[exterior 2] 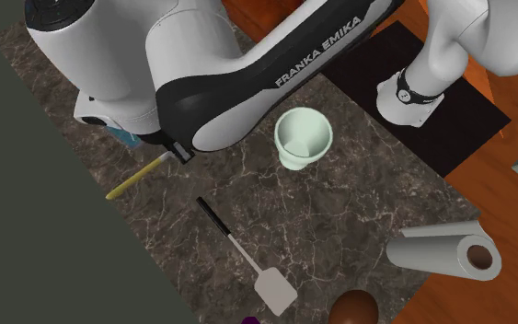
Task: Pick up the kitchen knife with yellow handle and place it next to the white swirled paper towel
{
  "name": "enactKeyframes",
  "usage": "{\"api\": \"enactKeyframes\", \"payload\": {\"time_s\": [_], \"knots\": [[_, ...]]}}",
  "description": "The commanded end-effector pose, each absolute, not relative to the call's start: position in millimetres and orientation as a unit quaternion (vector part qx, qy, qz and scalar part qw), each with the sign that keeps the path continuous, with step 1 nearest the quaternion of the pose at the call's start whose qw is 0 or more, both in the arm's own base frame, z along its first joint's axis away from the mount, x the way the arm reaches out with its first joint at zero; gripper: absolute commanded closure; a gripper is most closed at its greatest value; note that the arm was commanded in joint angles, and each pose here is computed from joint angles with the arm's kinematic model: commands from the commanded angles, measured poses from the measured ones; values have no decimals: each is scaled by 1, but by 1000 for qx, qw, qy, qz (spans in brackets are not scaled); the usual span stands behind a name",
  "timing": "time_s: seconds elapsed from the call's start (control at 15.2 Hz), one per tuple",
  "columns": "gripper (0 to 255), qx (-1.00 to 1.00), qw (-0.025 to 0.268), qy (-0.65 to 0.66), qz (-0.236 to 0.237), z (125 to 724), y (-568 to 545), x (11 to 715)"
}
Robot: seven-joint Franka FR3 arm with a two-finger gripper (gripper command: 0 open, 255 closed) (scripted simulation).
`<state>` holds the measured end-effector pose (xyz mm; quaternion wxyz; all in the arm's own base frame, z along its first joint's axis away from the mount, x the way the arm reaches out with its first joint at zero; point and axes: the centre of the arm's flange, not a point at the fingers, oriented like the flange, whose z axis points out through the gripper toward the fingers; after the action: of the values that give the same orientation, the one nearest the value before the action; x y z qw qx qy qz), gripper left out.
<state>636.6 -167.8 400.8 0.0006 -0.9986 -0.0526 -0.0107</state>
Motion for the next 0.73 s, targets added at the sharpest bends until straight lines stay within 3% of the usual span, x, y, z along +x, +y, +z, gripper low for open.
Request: {"api": "enactKeyframes", "payload": {"time_s": [0.0, 0.66], "knots": [[255, -999, 1, -53, -11, 411, -167, 637], [255, -999, 1, -53, -11, 464, -167, 637]]}}
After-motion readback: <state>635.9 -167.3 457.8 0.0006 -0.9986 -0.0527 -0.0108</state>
